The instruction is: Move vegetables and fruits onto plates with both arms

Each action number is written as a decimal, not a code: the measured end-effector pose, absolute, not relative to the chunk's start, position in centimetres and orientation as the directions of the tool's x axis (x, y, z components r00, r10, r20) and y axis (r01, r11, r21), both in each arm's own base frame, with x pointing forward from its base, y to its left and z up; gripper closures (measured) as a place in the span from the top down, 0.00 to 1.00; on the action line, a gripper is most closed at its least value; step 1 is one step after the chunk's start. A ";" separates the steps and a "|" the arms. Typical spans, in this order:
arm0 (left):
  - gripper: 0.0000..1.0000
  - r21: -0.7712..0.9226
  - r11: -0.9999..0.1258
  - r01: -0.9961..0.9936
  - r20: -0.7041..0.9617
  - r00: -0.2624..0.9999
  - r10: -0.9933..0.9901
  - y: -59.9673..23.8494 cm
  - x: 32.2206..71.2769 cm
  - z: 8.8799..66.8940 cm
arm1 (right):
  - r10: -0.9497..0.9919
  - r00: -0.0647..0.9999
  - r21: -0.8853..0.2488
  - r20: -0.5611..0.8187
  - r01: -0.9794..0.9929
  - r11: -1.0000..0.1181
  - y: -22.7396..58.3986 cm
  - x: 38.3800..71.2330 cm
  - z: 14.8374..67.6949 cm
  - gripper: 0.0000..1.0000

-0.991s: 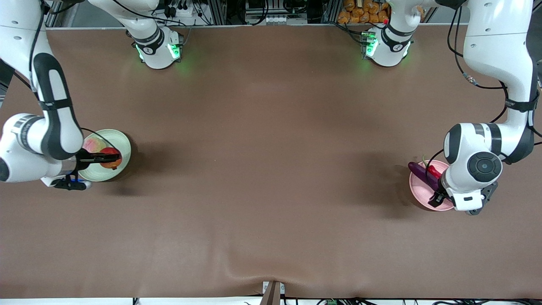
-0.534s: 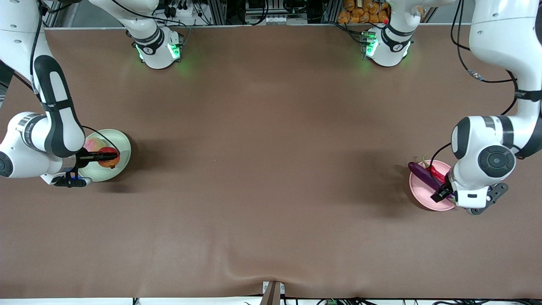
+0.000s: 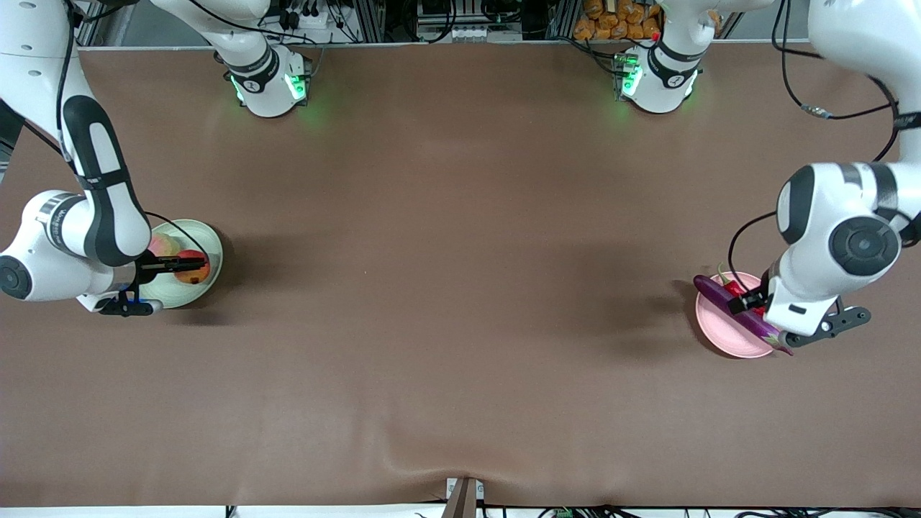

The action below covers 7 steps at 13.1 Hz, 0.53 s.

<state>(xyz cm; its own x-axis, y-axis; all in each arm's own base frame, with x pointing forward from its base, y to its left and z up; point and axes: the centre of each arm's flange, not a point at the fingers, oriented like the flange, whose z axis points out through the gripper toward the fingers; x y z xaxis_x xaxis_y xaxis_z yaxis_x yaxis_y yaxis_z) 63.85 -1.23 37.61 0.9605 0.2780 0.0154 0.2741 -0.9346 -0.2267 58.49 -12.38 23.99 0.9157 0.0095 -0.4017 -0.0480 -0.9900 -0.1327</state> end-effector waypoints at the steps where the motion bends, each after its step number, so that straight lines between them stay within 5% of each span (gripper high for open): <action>1: 1.00 -0.205 -0.944 0.259 0.014 0.965 0.262 -1.0 63.2 38.8 | 0.021 0.915 -0.138 -0.403 -0.038 -0.990 -12.0 59.4 25.7 1.00; 7: 1.00 -0.024 -0.991 0.130 0.042 0.991 0.129 0.2 59.1 46.8 | 0.116 0.966 -0.120 -0.233 0.089 -0.989 -7.3 66.1 43.3 1.00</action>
<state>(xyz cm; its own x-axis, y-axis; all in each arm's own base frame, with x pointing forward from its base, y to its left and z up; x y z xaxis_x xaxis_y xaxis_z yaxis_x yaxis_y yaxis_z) 59.13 0.16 46.80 0.9908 0.1286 0.0417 0.1297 -0.9913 -0.0242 66.09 -7.29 43.29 0.9655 0.1155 -0.2333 0.0893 -0.9887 -0.1201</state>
